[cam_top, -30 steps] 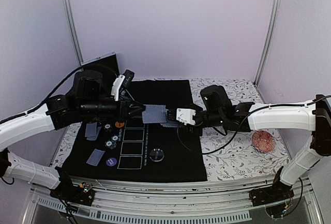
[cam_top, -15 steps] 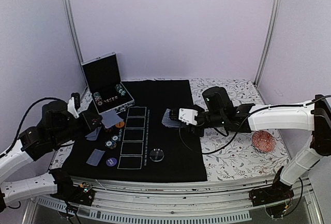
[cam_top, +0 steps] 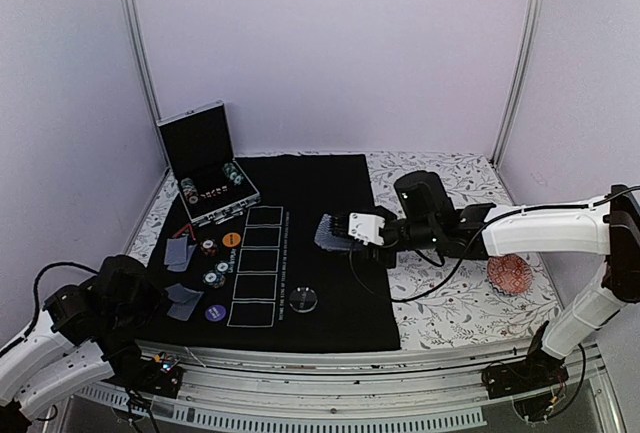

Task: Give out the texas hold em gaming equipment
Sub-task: Distribute the poker card in the small blind area.

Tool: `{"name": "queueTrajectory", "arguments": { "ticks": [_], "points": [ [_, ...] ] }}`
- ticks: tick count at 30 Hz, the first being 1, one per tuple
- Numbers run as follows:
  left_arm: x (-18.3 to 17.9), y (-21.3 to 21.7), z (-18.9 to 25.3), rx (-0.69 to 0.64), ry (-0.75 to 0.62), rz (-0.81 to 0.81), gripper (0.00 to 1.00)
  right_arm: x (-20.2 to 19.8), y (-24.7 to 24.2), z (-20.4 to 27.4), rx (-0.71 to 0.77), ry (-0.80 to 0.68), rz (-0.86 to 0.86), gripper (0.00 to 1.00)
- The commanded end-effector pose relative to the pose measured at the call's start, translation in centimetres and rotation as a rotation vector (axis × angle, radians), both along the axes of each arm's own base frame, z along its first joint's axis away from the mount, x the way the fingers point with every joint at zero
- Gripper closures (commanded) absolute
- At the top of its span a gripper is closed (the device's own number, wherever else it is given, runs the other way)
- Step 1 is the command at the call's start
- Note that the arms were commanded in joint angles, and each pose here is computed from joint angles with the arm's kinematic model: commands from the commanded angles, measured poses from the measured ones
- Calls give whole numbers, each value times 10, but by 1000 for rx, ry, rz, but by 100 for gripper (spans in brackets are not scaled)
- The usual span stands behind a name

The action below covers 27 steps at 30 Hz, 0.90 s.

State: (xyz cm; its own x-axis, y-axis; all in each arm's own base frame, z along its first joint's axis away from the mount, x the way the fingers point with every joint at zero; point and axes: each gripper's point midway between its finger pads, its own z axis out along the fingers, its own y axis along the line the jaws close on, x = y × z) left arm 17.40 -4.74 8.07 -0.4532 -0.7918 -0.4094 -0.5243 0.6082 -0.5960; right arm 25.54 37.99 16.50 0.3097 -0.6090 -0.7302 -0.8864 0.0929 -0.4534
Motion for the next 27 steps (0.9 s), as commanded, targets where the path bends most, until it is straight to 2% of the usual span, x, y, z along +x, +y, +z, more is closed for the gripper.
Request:
{"name": "queueTrajectory", "arguments": {
  "ticks": [1, 15, 19, 23, 27],
  "points": [
    [-6, 15, -11, 0, 34, 101, 100, -3, -1, 20, 62, -19, 11, 50],
    [-6, 20, -15, 66, 60, 88, 100, -5, 0, 24, 72, -14, 16, 50],
    [-8, 28, -13, 113, 88, 123, 72, -5, 0, 25, 75, -12, 18, 50],
    [-5, 35, -2, 180, 104, 149, 59, -6, 0, 27, 74, -8, 23, 50],
    [4, 40, 20, 249, 72, 154, 54, -5, 2, 29, 71, -9, 25, 50]
  ]
}}
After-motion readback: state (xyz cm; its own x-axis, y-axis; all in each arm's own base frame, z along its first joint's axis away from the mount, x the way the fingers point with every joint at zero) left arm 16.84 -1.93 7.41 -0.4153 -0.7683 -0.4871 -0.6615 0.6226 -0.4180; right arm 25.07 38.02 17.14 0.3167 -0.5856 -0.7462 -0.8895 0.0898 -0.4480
